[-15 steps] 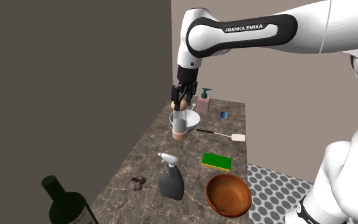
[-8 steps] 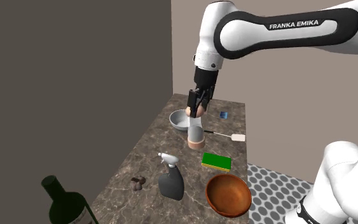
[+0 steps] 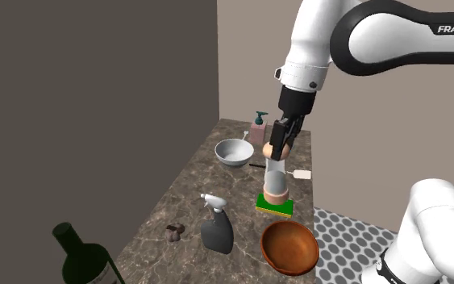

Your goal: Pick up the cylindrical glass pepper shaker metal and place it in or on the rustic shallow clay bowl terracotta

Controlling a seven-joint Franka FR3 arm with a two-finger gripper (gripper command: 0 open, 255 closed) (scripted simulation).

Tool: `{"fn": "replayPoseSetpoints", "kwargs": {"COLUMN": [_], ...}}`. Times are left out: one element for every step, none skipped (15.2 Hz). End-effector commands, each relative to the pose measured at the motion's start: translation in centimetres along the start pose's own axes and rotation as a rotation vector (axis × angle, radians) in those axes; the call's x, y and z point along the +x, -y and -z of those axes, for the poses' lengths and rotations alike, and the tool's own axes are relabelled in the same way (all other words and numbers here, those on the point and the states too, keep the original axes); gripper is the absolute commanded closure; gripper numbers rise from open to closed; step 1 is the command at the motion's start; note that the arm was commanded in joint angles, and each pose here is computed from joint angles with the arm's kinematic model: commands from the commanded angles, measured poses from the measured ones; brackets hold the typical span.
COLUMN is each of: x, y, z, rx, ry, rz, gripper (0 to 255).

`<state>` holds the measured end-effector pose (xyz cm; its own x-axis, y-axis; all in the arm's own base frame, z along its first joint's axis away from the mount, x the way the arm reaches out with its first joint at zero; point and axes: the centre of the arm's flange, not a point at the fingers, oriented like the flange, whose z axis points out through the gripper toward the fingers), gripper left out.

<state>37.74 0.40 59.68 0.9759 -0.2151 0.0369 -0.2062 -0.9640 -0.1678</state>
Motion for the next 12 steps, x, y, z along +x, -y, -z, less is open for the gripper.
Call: {"fn": "replayPoseSetpoints", "kwargs": {"x": [-2.5, -3.7, -5.0, -6.2, -7.5, -8.7, -10.0, -10.0, -10.0, -10.1, -10.1, -10.1], "y": [0.8, 1.1, 1.5, 1.9, 2.2, 2.6, 3.0, 2.9, 2.8, 2.7, 2.6, 2.5], "z": [0.4, 0.7, 0.9, 1.2, 1.4, 1.7, 1.9, 1.4, 0.9, 0.4, -0.2, -0.7], "rx": [-0.001, -0.001, -0.001, -0.001, -0.001, -0.001, -0.001, -0.001, -0.001, -0.001, -0.001, -0.001], "ry": [0.0, 0.0, 0.0, 0.0, 0.0, 0.0, 0.0, 0.0, 0.0, 0.0, 0.0, 0.0], "rz": [-0.001, -0.001, -0.001, -0.001, -0.001, -0.001, -0.001, -0.001, -0.001, -0.001, -0.001, -0.001], "gripper": [255, 255, 255, 255, 255, 255, 255, 255, 255, 255, 255, 255]}}
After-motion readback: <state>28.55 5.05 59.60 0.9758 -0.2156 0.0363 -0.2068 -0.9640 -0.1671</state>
